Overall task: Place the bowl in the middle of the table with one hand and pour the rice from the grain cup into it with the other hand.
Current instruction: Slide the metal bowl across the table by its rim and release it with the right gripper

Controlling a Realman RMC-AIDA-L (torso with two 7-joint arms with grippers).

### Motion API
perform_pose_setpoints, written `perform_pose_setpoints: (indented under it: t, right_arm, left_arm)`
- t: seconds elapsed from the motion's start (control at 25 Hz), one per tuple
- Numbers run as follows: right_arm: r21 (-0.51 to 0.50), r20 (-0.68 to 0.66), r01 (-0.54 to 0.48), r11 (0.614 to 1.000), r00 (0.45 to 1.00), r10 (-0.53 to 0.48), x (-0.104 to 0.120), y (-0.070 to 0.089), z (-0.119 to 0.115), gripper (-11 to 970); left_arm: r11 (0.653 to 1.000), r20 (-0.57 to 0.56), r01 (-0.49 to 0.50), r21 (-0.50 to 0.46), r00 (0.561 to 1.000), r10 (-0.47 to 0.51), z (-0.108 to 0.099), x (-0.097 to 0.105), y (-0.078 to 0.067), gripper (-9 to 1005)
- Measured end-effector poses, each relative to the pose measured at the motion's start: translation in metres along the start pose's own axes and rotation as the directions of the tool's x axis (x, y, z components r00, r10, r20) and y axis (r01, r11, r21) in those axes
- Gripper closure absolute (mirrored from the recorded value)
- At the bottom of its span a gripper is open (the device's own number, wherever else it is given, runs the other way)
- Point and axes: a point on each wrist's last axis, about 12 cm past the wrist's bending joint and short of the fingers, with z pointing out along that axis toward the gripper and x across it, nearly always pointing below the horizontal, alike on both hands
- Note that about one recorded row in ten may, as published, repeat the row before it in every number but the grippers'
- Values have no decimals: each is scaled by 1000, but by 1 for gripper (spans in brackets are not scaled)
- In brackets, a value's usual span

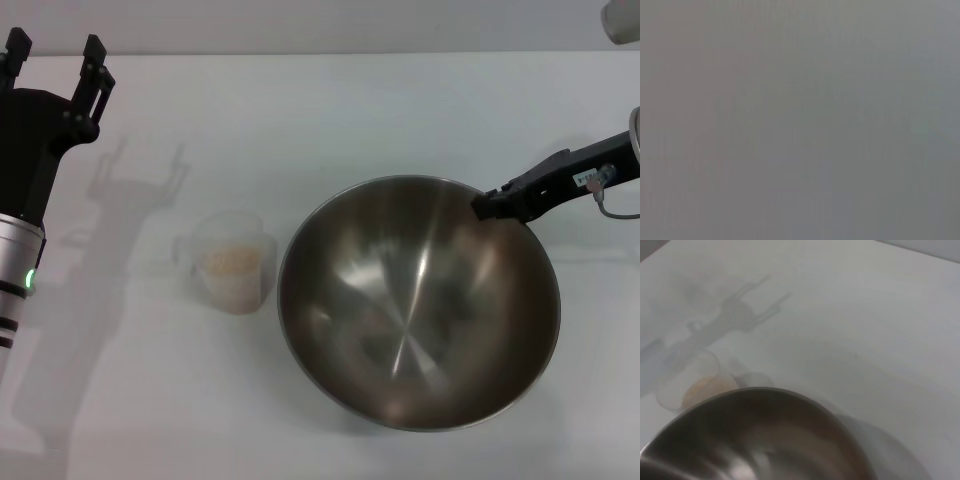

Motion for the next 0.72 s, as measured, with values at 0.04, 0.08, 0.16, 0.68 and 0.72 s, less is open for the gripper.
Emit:
perform_pose_setpoints:
  t: [0.04,0.08,0.16,0.68,0.72]
  right_arm:
    - [1,0,-6,1000,1000,6,0,0,0,928]
    - [1,0,-6,1000,1000,6,0,0,0,928]
    - [3,-1,-10,1000,1000,10,0,0,0,928]
    - [40,25,1,999,1000,-2,-10,-1,-4,827]
    - [47,32,3,999,999,-5,-11,-1,-5,794]
  left_arm:
    - [1000,0,0,0,1000,0,0,0,0,319]
    - [1000,0,1,0,1000,-1,0,0,0,319]
    - [1000,1,1,0,1000,-1,0,0,0,320]
    - [1000,-1,0,-1,1000,0,0,0,0,326]
    - [1000,-2,0,-2,1000,0,-1,0,0,327]
